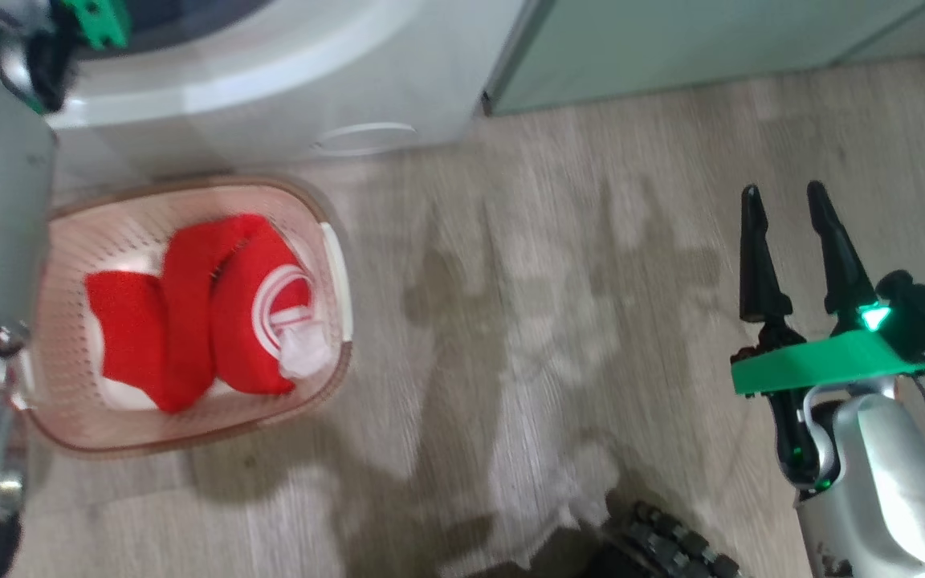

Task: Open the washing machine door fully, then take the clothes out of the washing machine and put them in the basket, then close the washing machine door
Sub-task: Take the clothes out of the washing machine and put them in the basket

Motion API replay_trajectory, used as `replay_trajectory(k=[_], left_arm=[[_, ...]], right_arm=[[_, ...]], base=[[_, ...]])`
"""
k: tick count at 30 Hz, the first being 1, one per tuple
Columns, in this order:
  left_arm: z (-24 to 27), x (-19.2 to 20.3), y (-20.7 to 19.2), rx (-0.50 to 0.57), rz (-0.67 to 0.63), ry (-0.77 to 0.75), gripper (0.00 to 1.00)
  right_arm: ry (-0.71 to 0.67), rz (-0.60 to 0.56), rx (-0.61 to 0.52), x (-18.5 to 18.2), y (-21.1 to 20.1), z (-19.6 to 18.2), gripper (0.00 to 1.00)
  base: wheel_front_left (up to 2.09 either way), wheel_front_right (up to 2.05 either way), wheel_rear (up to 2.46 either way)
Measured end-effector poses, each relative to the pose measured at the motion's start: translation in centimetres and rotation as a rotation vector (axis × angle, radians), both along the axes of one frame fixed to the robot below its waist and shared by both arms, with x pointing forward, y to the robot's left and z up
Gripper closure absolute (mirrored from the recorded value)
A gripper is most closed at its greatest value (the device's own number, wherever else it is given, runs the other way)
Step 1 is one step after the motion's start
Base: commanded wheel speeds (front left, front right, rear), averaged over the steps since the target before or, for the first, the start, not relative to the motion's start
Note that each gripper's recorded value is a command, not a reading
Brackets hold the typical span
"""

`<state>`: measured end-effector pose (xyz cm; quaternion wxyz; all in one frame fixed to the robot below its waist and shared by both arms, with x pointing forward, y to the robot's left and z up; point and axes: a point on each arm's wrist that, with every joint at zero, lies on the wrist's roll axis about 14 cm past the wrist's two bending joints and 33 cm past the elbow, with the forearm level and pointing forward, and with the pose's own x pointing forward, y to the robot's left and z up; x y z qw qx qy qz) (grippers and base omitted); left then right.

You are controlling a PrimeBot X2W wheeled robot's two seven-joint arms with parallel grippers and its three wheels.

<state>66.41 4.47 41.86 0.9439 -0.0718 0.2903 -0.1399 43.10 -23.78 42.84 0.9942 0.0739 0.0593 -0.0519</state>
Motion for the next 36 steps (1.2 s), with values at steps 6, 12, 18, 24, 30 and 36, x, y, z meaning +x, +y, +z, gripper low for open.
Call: replay_trajectory(k=[6, 12, 18, 24, 30, 36], left_arm=[[-3.0, 1.5, -0.8, 0.038, -0.007, 0.059, 0.00], [-5.8, 2.5, -1.0, 0.105, -0.006, 0.135, 0.00], [-9.2, 2.0, 0.2, 0.184, -0.008, 0.214, 0.38], [-9.0, 1.9, 0.7, 0.221, -0.016, 0.166, 1.00], [-6.9, 1.3, 0.7, 0.260, -0.046, 0.055, 1.00], [-7.0, -3.3, 0.3, 0.294, -0.109, 0.007, 1.00]], right_arm=[[0.044, -0.019, -0.016, 0.1, -0.8, -1.6, 0.00], [0.070, -0.021, -0.014, 0.6, -1.0, -2.8, 0.00], [0.074, -0.018, -0.014, 1.3, -1.0, -3.3, 0.00], [0.068, -0.019, -0.008, 1.5, -0.9, -3.3, 0.00], [0.033, -0.017, -0.010, 1.7, -0.9, -2.0, 0.00], [0.010, 0.006, 0.004, 1.0, 0.3, -0.8, 0.00]], base=[[0.00, 0.00, 0.00], [0.00, 0.00, 0.00], [0.00, 0.00, 0.00], [0.00, 0.00, 0.00], [0.00, 0.00, 0.00], [0.00, 0.00, 0.00]])
